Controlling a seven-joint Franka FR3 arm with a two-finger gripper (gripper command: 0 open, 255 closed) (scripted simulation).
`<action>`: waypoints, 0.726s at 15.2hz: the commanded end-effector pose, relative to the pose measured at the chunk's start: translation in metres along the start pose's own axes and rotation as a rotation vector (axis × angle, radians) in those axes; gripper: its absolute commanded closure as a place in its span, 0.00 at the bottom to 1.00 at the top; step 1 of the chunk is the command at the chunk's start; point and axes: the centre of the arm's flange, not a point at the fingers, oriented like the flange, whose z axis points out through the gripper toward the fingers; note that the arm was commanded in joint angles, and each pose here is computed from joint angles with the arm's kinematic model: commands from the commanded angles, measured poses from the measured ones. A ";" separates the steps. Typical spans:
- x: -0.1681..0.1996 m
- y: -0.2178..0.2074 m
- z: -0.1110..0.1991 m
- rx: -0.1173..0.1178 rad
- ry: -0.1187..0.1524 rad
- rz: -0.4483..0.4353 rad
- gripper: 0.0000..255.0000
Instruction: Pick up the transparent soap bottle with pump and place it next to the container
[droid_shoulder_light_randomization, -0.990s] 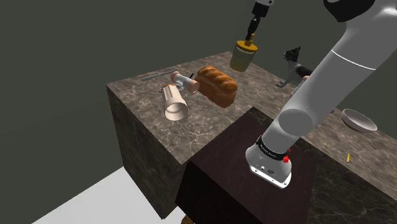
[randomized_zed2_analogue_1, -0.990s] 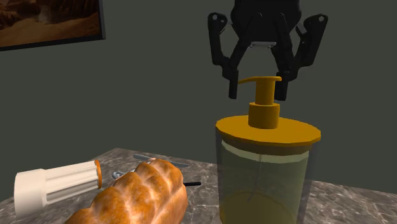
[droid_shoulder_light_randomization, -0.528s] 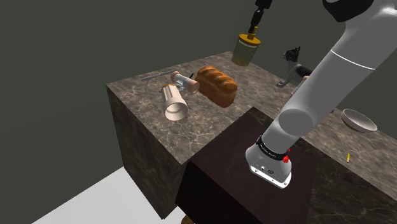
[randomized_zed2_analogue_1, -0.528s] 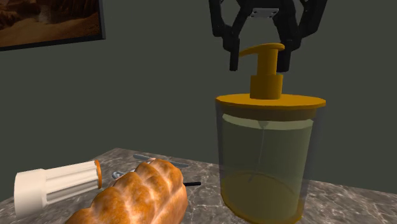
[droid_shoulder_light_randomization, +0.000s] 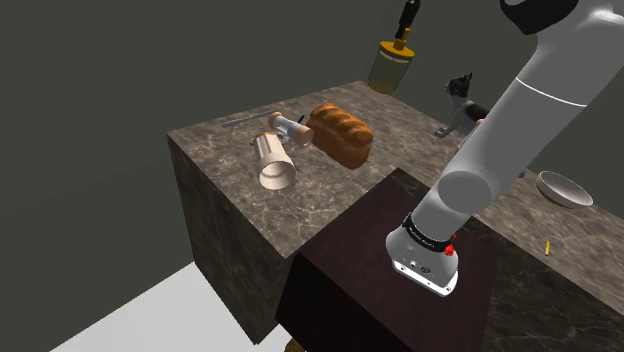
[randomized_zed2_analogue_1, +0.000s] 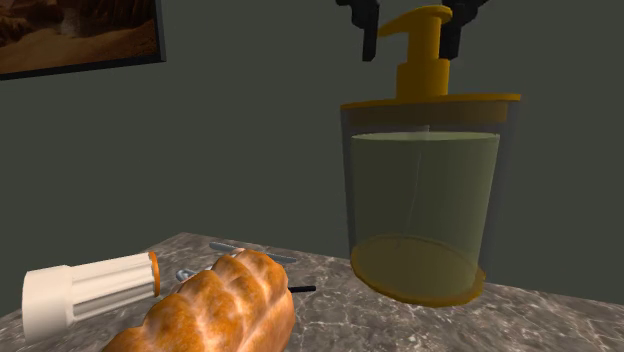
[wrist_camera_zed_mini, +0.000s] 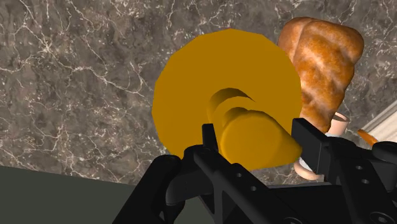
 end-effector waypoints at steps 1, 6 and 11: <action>0.000 0.000 -0.012 0.000 0.000 0.000 1.00; 0.000 -0.001 -0.038 0.000 0.000 0.000 1.00; 0.001 -0.002 -0.064 0.000 0.000 0.000 1.00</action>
